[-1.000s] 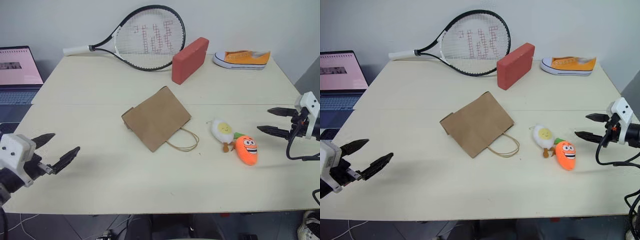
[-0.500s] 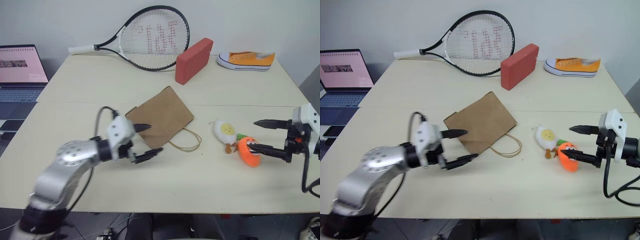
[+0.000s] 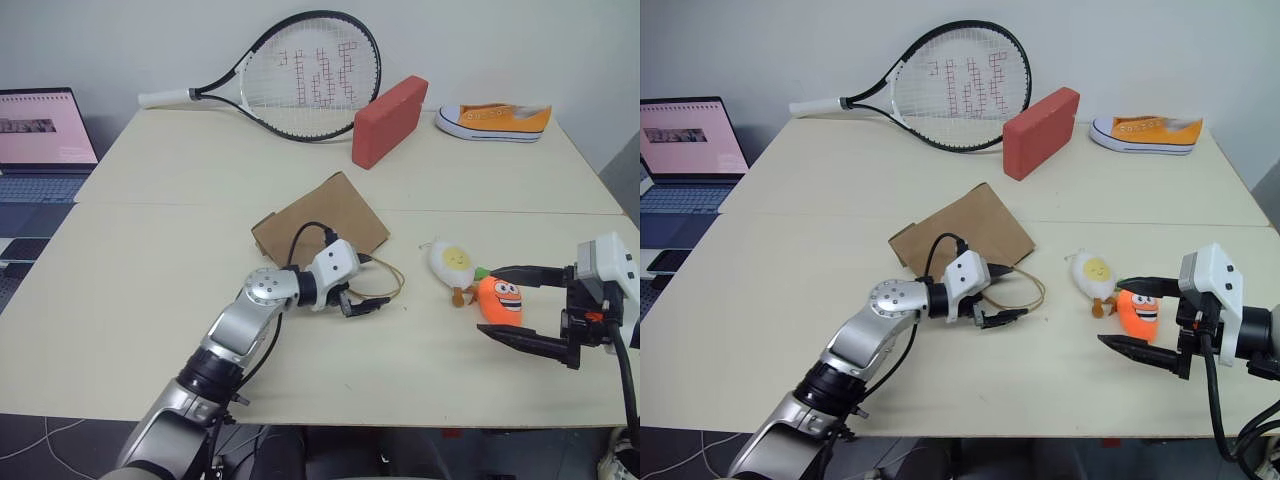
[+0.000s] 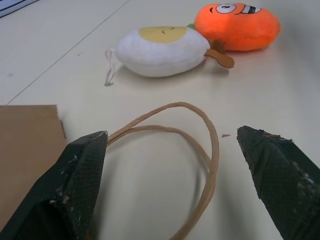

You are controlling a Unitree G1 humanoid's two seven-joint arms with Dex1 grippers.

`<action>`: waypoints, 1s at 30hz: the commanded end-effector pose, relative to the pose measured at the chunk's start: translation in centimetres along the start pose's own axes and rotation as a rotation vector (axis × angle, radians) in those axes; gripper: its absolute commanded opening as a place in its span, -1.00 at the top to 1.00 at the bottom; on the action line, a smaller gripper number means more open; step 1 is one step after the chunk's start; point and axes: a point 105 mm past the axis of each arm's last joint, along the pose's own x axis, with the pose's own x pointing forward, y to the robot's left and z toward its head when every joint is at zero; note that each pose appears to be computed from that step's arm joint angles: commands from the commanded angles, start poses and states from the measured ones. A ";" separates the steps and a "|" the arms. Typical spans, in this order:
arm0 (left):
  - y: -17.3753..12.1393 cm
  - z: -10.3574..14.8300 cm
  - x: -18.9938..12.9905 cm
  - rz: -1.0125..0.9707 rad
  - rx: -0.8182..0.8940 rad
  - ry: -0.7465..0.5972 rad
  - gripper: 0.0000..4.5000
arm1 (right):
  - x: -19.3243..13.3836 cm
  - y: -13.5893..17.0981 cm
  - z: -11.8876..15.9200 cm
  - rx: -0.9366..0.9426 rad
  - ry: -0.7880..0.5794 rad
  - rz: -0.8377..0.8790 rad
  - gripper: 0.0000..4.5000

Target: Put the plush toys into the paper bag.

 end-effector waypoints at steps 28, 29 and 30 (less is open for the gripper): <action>2.1 6.3 -5.2 -0.077 -0.049 -0.180 1.00 | 5.0 0.3 0.8 0.025 -0.133 -0.048 -0.74; 2.2 6.7 -5.7 -0.083 -0.062 -0.191 1.00 | 5.7 0.5 0.7 0.033 -0.140 -0.042 -0.60; 2.3 7.0 -6.0 -0.086 -0.077 -0.202 1.00 | 6.3 0.6 0.6 0.039 -0.144 -0.039 -0.44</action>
